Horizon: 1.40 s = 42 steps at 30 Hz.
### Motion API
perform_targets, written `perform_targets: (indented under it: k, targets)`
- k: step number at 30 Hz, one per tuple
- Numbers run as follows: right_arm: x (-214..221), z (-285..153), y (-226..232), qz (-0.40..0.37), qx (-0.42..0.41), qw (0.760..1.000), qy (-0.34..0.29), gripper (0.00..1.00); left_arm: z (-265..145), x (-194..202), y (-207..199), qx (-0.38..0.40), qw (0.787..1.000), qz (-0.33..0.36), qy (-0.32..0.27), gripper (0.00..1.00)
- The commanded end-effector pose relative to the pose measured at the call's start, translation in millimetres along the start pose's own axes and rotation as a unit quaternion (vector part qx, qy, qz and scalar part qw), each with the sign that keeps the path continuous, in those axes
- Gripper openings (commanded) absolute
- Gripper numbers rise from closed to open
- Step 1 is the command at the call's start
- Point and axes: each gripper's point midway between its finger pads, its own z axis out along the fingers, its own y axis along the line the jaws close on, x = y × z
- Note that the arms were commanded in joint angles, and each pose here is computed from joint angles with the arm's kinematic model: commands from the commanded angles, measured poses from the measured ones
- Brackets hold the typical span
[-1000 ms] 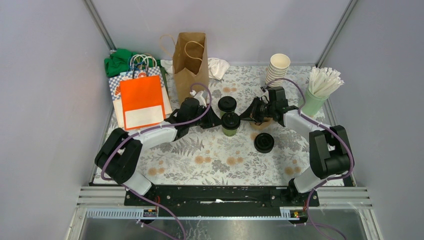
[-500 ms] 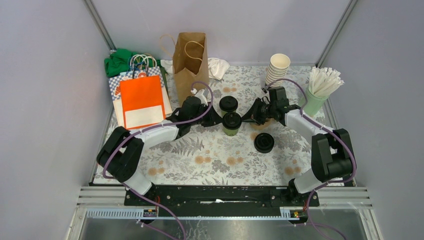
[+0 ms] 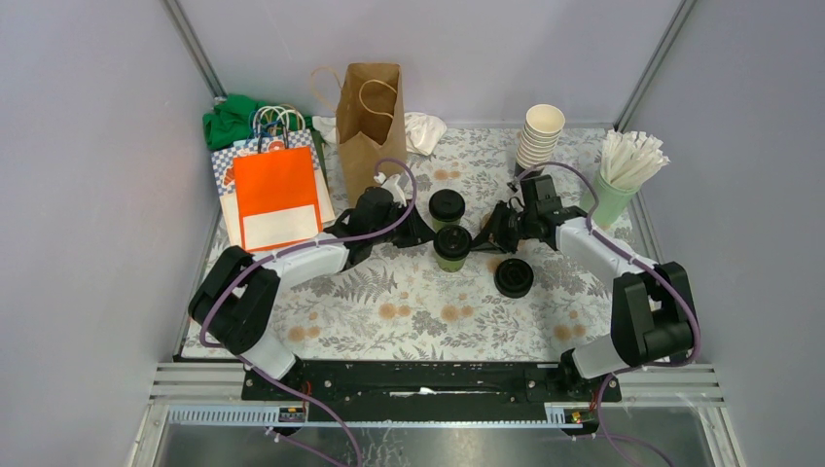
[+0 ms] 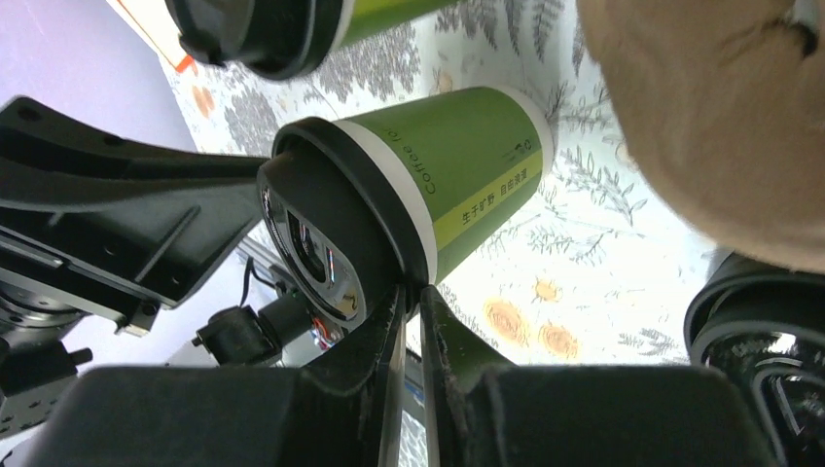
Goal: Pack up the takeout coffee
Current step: Adjust the cup lid on the coffee cup.
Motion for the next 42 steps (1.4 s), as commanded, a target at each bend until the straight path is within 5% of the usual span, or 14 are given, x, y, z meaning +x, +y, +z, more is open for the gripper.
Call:
perform_targets:
  k: [1, 8, 15, 31, 42]
  targets:
    - [57, 1, -29, 0.034, 0.065, 0.994, 0.083, 0.16, -3, 22, -9, 0.005, 0.999, 0.010, 0.050, 0.19]
    - [67, -4, -34, 0.035, 0.068, 0.994, 0.077, 0.20, -3, 18, -13, 0.008, 0.999, 0.014, 0.049, 0.19]
    - [44, -23, -16, -0.009, 0.075, 0.997, 0.023, 0.37, -14, 1, -20, -0.006, 0.999, 0.033, 0.028, 0.26]
    - [-1, -37, 22, -0.058, 0.063, 0.996, -0.025, 0.37, -27, -36, -32, -0.041, 0.997, 0.066, -0.014, 0.30]
    - [1, -25, 8, -0.057, 0.043, 0.997, -0.008, 0.32, -63, -8, -30, -0.006, 0.999, 0.019, -0.037, 0.32]
